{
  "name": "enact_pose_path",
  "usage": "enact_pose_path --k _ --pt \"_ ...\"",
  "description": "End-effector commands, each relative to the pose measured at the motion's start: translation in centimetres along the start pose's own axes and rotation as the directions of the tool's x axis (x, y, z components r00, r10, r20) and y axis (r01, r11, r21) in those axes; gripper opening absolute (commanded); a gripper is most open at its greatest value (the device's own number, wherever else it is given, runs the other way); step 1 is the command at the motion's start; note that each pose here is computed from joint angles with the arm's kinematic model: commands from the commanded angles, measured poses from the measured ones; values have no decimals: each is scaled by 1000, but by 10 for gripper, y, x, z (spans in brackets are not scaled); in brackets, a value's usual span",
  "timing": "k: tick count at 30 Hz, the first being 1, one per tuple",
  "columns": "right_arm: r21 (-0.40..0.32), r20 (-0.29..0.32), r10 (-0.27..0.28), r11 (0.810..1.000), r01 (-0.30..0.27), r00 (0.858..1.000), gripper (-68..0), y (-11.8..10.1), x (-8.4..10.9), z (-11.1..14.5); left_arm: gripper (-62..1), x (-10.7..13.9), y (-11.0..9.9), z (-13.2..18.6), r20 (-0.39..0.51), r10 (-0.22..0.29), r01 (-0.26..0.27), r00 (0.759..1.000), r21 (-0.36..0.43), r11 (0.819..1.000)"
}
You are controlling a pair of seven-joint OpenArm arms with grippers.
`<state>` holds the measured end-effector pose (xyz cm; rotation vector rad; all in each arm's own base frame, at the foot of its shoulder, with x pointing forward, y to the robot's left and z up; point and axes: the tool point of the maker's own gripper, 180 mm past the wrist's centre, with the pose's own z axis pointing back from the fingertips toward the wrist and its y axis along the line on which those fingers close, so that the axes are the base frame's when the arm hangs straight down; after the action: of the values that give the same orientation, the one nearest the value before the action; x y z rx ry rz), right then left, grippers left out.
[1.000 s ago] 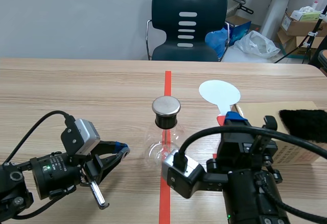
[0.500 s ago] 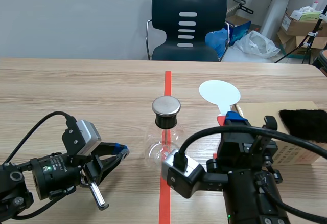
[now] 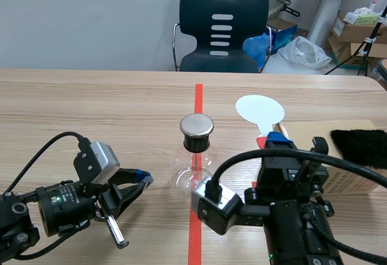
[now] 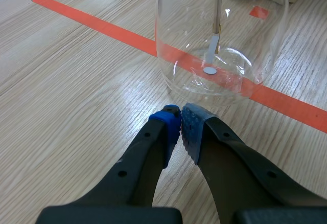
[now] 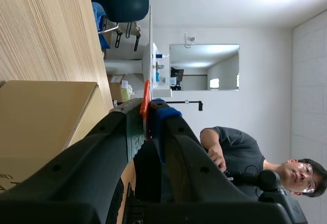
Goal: Do the electroscope experiment
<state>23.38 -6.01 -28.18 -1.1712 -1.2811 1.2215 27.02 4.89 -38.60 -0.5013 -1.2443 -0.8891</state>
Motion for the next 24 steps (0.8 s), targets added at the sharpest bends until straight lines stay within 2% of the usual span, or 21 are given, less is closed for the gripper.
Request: enact_pose_path --k 1,24 --pt "-30 0 -5 1000 5 1000 -665 -8 -1 -3 -554 9 -2 -4 33 6 -5 999 -3 1000" --pt "-30 0 -5 1000 5 1000 -665 -8 -1 -3 -553 11 -2 -4 41 6 -6 999 -3 1000"
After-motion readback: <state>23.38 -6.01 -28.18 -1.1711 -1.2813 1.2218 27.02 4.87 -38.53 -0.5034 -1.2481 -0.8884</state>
